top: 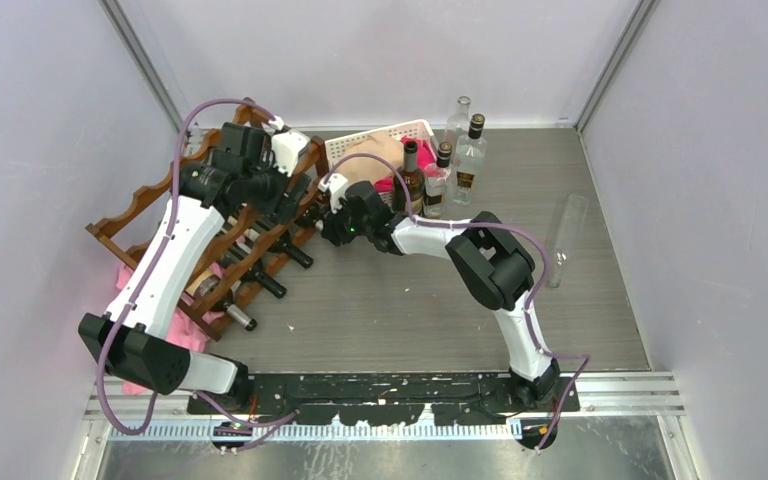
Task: Put the wine bottle on the wine rack
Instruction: Place the wine bottle in the wine rack.
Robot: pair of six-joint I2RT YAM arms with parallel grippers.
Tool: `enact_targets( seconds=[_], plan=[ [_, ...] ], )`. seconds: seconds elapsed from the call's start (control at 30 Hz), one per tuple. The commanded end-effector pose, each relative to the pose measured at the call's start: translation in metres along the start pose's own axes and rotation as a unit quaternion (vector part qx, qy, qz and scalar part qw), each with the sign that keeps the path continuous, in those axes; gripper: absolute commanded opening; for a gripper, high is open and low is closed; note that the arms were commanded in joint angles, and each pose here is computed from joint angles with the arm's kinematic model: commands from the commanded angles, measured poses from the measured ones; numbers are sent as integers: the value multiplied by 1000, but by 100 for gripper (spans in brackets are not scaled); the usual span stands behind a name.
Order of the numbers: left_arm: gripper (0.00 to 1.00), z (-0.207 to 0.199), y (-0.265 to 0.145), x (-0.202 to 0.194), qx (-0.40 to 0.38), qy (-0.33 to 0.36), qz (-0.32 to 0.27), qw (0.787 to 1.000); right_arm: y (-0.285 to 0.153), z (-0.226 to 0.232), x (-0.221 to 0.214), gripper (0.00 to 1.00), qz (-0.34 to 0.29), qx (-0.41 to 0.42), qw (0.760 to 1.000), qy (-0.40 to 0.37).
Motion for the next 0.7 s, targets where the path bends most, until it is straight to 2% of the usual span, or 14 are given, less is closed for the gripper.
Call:
enact_targets(
  seconds=[0.0,0.4,0.67],
  plan=[
    [73,2,-3,6,-11,5,-13,1000,2,1,-18,3,40,4,999,11],
    [72,1,-1,1,-20,2,-3,1000,23,-2,-9,3,29,4,999,25],
    [73,2,-2,7,-17,-6,-14,1000,27,-8,16,11,-8,-4,1000,26]
  ],
)
Point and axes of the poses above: each gripper's point midway between its finger pads, its own y axis out along the fingers, its own z axis along the line the jaws close on, x = y × z, the point moved 10 cm from there along -y, back along the fingers, and after that the axes turned 3 degrees about -y, right-handed, at the moved point
